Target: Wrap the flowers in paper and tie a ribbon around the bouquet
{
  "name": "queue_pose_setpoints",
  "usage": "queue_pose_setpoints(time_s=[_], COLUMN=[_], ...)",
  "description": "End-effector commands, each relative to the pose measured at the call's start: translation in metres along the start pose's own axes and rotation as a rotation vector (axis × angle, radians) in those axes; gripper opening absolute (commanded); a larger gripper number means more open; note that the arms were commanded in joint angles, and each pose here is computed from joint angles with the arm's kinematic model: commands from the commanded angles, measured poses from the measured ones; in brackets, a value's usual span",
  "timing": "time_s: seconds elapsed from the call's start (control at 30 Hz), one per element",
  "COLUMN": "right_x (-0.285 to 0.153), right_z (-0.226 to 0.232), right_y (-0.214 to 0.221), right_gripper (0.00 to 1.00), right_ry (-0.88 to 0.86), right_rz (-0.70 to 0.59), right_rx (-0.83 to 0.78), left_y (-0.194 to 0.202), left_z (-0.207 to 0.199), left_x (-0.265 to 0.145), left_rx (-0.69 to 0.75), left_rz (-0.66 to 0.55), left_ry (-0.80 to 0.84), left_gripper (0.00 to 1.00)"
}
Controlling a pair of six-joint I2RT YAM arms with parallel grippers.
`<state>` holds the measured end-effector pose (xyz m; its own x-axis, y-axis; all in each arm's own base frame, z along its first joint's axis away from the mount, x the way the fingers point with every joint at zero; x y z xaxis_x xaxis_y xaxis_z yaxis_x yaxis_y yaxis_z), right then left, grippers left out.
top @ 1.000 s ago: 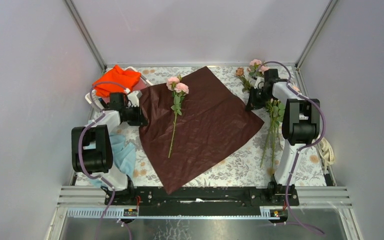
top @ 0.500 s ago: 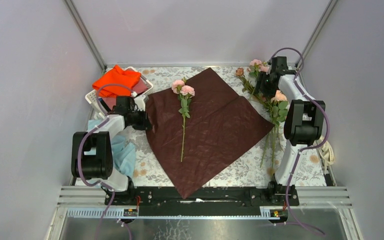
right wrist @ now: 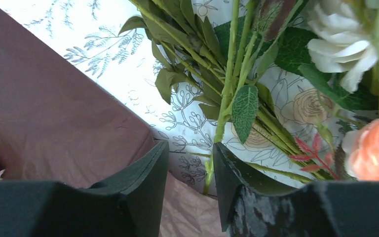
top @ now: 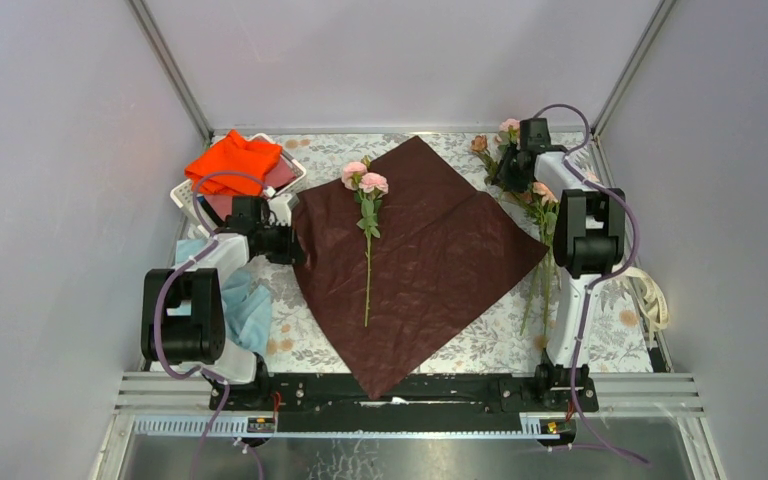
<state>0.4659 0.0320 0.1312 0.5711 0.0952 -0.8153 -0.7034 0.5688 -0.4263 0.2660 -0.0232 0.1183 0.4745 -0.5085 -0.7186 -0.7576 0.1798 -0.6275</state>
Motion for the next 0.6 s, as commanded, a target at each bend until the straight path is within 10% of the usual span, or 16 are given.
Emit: queue_pose_setpoints(time_s=[0.0, 0.57], right_x=[0.016, -0.009], right_z=[0.001, -0.006], right_y=[0.002, -0.012], right_gripper=[0.44, 0.54], right_ry=[0.060, 0.217], right_rz=[-0.038, -0.130], right_rx=[0.008, -0.093], left_y=[0.000, -0.001], left_z=[-0.002, -0.003], left_x=[0.000, 0.004], left_rx=[0.009, 0.008], left_rz=[-0.019, -0.017], left_ry=[0.029, 0.032], left_gripper=[0.00, 0.00])
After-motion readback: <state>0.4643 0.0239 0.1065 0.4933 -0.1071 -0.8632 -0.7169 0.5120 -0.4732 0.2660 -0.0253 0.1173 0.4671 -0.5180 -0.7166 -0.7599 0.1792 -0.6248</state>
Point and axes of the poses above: each gripper's point midway between its finger pads, its own x axis out along the fingers, its own z axis along the line the jaws close on, y = z × x, the point moved 10 cm from there along -x, back along the fingers, and after that the axes turned 10 degrees about x, right-handed, at the moved point
